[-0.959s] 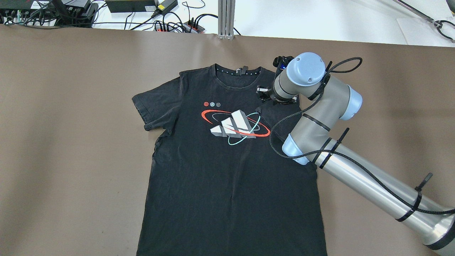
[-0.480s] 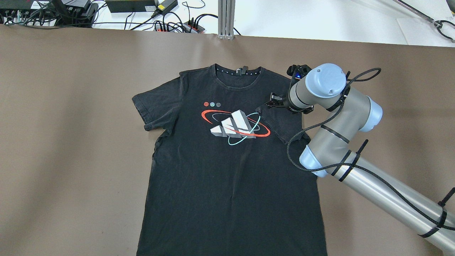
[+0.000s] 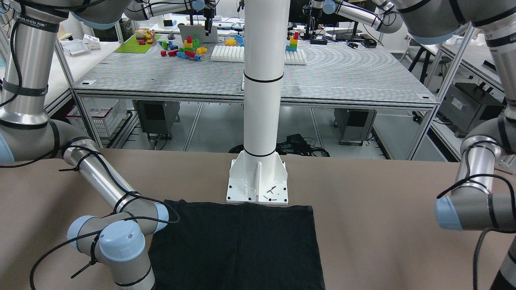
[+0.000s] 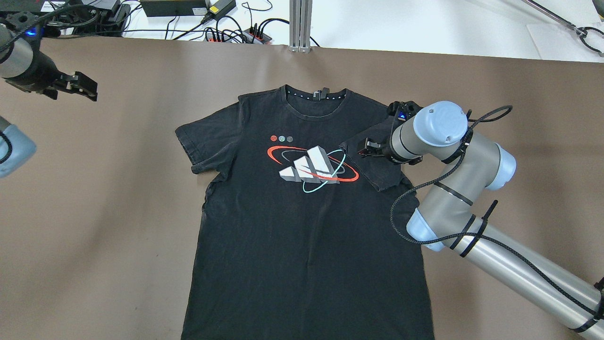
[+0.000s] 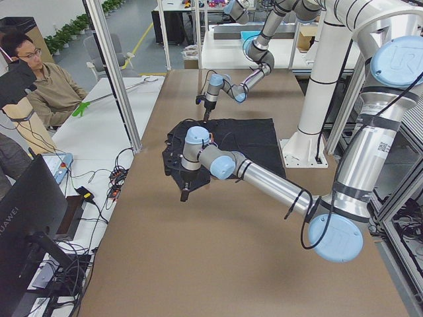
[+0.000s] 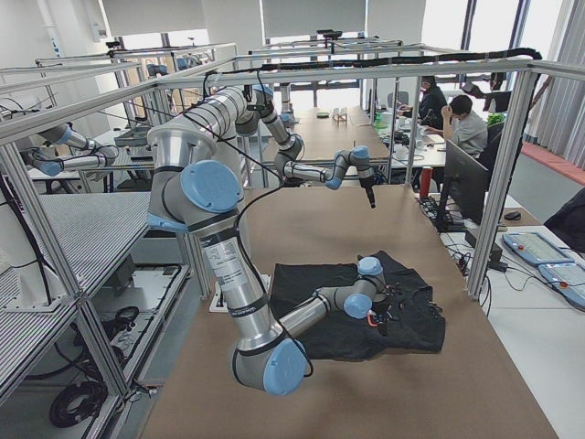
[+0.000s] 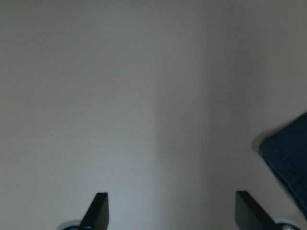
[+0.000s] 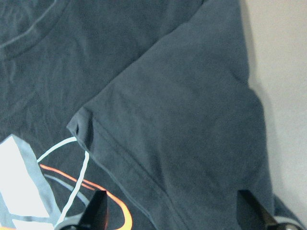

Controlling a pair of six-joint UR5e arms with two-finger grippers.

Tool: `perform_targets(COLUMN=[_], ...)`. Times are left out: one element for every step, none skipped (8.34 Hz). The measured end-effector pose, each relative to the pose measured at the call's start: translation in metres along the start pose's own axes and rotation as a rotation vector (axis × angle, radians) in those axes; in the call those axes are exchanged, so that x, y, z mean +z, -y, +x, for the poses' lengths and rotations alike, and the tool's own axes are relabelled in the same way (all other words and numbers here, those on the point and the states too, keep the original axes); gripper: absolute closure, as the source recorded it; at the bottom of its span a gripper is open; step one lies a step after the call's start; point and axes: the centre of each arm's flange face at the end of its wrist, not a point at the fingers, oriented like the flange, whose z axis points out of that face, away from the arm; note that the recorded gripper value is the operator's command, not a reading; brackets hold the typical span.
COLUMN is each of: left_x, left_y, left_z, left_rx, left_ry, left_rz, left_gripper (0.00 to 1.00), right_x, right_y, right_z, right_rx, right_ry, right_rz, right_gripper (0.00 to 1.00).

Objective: Fold clothes
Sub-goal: 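Move the left gripper toward the sleeve nearest it while the right gripper holds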

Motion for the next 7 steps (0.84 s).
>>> perform_targets(left_x=[0.007, 0.010, 0.010, 0.008, 0.007, 0.008, 0.013], left_y=[0.007, 0.011, 0.013, 0.016, 0.018, 0.021, 0.030], left_z=[0.015, 0.022, 0.026, 0.031, 0.035, 0.038, 0.044], left_rx=[-0.008, -0.010, -0.011, -0.011, -0.010, -0.011, -0.014], left_ry=[-0.004, -0.006, -0.008, -0.012, -0.014, -0.014, -0.012], left_rz=[-0.008, -0.009, -0.009, -0.006, -0.004, -0.005, -0.007], left_gripper=[0.07, 0.07, 0.07, 0.07, 0.07, 0.07, 0.08], right_x=[0.008, 0.016, 0.022, 0.026, 0.029, 0.027, 0.014], right_y=[-0.018, -0.034, -0.045, -0.053, -0.058, -0.062, -0.068], right_z=[-0.006, -0.011, -0.009, 0.003, 0.020, 0.031, 0.038], right_rx=[-0.014, -0.030, -0.043, -0.052, -0.059, -0.063, -0.067], right_ry=[0.005, 0.010, 0.014, 0.022, 0.031, 0.043, 0.060], right_rz=[-0.019, -0.035, -0.045, -0.051, -0.053, -0.053, -0.051], right_gripper=[0.05, 0.05, 0.05, 0.05, 0.05, 0.05, 0.05])
